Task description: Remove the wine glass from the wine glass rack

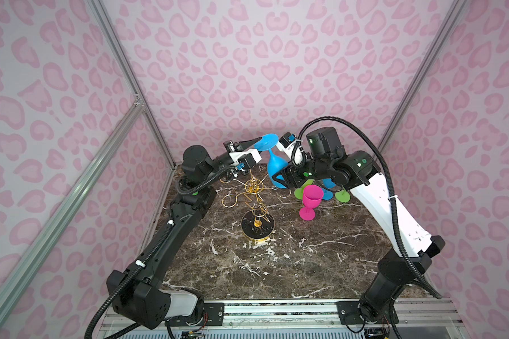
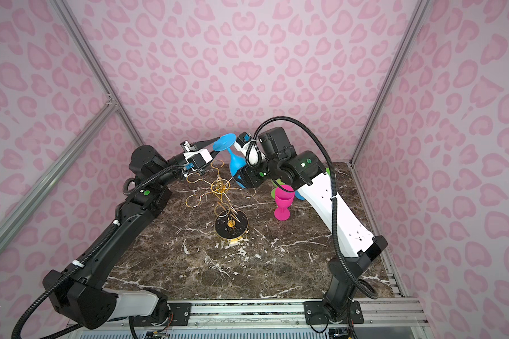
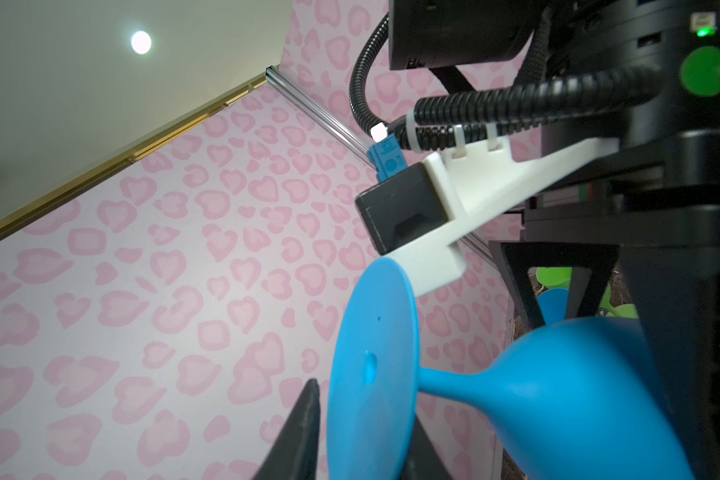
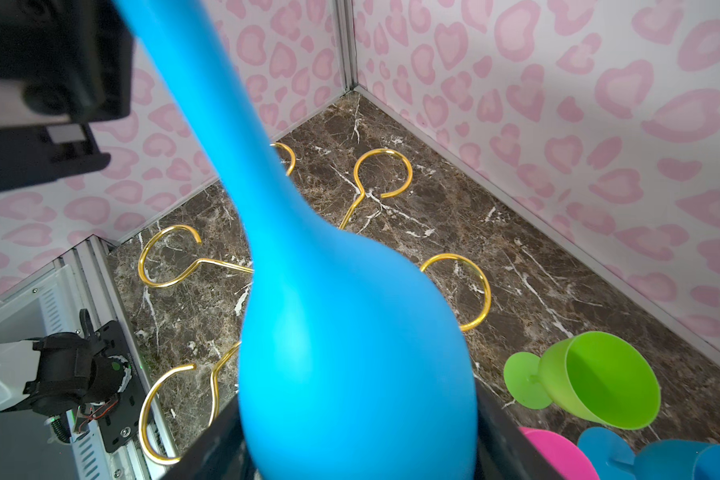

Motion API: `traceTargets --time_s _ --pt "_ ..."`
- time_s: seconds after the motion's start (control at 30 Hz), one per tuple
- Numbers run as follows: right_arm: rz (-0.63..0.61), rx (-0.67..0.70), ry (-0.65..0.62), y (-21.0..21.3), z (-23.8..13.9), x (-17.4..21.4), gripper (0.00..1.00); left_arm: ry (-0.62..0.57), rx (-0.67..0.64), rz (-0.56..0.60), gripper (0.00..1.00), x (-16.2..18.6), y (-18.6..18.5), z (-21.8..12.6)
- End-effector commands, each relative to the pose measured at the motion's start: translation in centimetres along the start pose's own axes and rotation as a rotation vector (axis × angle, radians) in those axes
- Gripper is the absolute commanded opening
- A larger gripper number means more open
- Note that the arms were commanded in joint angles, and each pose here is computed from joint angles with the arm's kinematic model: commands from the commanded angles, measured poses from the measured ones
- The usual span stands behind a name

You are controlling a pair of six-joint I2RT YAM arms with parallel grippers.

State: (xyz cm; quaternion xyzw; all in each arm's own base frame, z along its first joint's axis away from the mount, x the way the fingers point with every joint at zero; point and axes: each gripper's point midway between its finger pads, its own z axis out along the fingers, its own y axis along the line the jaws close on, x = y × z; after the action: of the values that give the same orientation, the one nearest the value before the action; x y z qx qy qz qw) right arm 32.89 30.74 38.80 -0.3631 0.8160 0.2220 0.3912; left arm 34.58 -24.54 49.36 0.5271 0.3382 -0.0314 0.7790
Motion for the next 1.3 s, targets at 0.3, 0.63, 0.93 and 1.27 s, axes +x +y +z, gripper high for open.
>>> traceTargets --time_s 0.3,0.63,0.93,1.27 --pt "0.032 -0.057 -0.056 1.2 -0.3 -1.1 0.71 0.038 -0.105 -0.046 0.03 0.3 2.3 0.5" --pt "0.078 -0.007 -0.438 -0.2 -8.3 -4.7 0.92 0.136 -0.299 -0.318 0.03 2.5 6.3 0.3" --pt "0.138 0.034 -0.695 -2.4 -15.2 -3.7 0.9 0.093 -0.27 -0.618 0.03 3.1 6.0 -0.3" --pt "0.203 -0.032 -0.688 -3.8 -11.5 -5.0 0.67 0.065 -0.248 -0.719 0.03 2.9 5.0 -0.7"
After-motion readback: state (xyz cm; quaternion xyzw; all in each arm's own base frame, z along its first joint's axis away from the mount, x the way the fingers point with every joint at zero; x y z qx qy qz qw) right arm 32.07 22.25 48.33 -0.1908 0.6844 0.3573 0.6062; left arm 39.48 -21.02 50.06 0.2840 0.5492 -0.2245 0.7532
